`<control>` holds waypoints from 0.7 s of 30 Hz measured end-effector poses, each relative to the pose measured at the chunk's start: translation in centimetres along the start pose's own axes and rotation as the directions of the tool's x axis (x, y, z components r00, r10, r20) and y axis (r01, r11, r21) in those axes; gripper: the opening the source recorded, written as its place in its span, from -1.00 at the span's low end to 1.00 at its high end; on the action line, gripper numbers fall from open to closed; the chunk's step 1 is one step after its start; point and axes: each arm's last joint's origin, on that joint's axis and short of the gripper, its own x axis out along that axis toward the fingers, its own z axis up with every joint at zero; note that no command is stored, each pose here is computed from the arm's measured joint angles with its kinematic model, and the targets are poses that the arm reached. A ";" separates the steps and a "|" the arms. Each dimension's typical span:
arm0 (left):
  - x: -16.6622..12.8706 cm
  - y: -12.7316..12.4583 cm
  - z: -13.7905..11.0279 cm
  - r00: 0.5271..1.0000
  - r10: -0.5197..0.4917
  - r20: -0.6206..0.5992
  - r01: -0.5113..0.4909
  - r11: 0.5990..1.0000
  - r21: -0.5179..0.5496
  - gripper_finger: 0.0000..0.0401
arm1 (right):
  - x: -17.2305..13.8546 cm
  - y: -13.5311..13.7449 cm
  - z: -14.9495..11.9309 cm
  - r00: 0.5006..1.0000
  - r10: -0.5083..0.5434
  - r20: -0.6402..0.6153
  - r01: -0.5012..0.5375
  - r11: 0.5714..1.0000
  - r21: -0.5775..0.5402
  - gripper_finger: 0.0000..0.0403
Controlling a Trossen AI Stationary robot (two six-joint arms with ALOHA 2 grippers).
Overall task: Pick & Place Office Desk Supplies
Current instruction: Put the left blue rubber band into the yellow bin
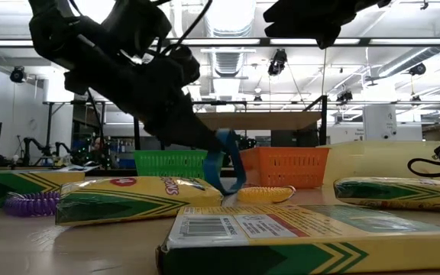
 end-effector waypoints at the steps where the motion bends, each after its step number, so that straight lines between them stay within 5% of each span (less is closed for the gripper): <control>1: 0.0 0.0 0.0 1.000 0.001 -0.003 -0.001 1.000 0.000 -0.91 | 0.0 0.0 0.0 1.000 0.000 0.000 0.000 1.000 -0.001 -0.09; 21: 0.0 -0.1 0.0 0.999 -0.044 -0.011 0.044 0.999 0.004 -0.90 | 0.0 0.0 0.0 1.000 0.000 0.000 0.000 1.000 0.000 -0.09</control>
